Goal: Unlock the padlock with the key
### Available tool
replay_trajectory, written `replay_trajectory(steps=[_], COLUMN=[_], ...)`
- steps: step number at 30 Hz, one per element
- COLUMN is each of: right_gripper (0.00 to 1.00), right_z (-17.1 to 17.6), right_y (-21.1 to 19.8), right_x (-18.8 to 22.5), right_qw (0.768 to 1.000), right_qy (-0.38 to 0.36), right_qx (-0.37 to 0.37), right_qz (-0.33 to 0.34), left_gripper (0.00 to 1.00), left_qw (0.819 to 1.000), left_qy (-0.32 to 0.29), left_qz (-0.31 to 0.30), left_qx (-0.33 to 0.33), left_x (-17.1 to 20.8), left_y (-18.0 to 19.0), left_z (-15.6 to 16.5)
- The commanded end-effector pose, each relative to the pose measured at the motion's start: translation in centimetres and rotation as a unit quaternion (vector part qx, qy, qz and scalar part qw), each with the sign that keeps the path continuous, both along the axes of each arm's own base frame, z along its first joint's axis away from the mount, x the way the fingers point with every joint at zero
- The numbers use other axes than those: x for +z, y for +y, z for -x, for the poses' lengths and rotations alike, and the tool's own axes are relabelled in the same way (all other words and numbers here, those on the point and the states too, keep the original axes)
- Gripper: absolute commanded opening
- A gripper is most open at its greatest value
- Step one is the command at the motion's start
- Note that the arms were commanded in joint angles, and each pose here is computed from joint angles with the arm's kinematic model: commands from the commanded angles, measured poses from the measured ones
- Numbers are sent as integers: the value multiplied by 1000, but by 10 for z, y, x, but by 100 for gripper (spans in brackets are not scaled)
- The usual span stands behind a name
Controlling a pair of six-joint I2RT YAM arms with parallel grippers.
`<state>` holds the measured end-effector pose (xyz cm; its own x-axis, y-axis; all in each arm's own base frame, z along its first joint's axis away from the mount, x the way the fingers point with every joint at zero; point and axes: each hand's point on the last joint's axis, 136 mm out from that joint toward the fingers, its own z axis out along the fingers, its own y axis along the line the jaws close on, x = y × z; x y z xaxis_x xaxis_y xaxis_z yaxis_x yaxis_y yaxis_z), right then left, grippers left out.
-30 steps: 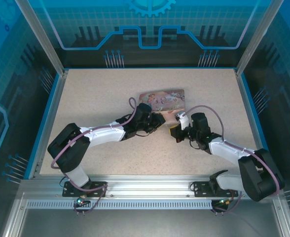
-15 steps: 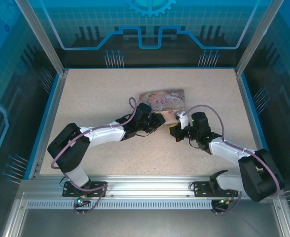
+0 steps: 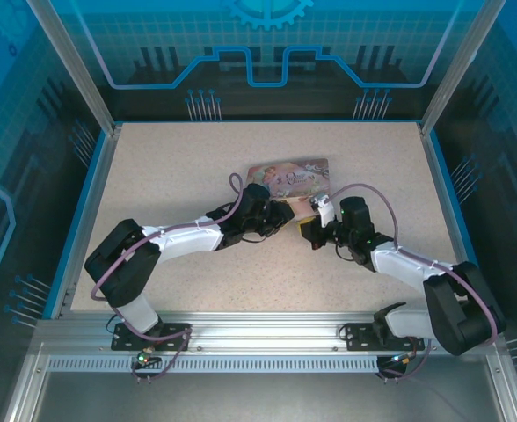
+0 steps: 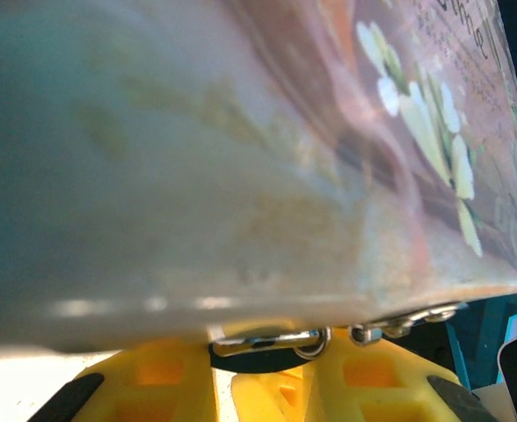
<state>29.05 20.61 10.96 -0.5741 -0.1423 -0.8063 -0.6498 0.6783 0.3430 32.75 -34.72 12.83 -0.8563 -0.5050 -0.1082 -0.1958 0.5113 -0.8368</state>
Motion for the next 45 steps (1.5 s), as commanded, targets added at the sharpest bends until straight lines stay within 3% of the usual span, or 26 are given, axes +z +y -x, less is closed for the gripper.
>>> replay_trajectory(steps=[1,22,45], right_gripper=[0,0,0], right_z=[-4,-21,-35], right_y=[11,7,6], right_x=[13,34,35], right_qw=[999,997,996], right_qy=[-23,-63,-84], right_qx=[22,-8,-9], right_qz=[-5,-39,-14], left_gripper=[3,2,2], left_qw=[999,999,999], left_qy=[-16,-9,-2], left_qz=[35,32,31], left_qx=[-9,-14,-23], left_x=[23,19,18], left_y=[-9,-7,-11], left_z=[-4,2,8])
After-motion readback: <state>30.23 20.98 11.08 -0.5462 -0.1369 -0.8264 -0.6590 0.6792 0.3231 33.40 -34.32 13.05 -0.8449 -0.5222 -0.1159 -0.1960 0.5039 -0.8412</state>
